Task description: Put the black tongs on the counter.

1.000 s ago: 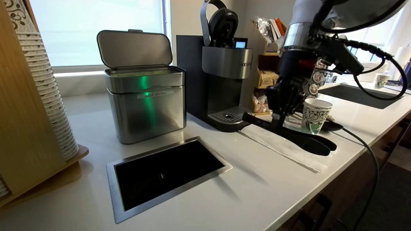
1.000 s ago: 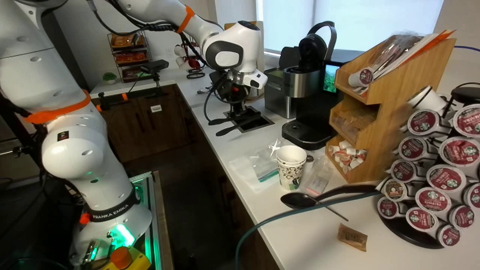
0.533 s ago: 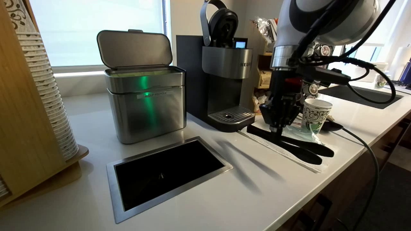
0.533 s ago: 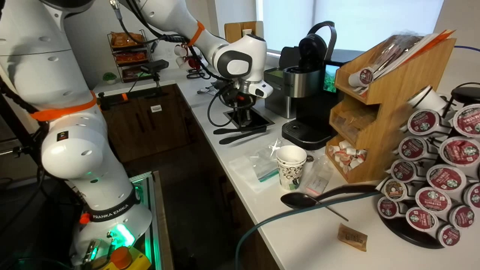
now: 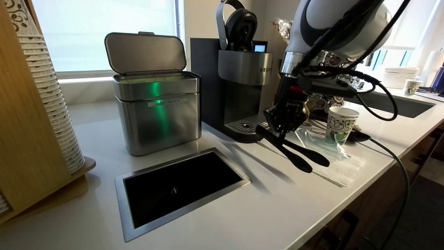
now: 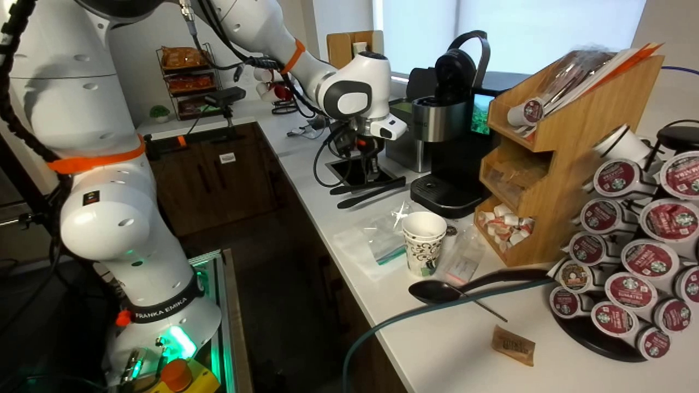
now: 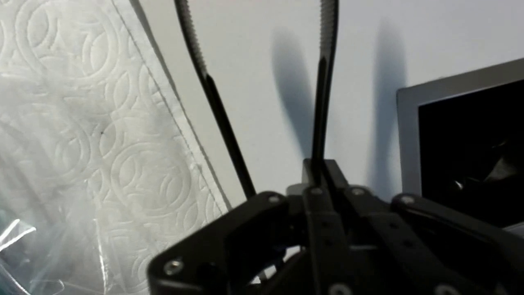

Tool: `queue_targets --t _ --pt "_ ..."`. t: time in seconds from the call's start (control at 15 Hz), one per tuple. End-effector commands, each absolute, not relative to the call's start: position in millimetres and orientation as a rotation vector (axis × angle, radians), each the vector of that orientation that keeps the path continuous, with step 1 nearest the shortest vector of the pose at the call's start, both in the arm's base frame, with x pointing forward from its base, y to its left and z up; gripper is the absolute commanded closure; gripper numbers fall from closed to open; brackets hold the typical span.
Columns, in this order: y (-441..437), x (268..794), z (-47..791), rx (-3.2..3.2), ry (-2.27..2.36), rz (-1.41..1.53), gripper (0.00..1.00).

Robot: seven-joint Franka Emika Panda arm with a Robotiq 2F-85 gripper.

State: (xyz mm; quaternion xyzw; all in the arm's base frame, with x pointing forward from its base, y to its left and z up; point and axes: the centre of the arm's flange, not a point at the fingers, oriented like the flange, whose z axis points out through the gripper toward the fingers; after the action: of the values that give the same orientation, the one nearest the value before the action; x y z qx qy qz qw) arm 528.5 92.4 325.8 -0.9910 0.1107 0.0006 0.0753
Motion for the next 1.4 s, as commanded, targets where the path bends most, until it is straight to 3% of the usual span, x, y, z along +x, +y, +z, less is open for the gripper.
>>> queue_targets --t 0.0,0.73,0.8,1.33 --pt "99 538 315 -2.983 0.364 -0.012 0.99" --pt "114 541 307 -2.921 0.355 -0.029 0.99" --pt "109 542 304 -2.954 0.348 -0.007 0.95" --pt "124 545 290 -3.0 0.314 0.052 0.99"
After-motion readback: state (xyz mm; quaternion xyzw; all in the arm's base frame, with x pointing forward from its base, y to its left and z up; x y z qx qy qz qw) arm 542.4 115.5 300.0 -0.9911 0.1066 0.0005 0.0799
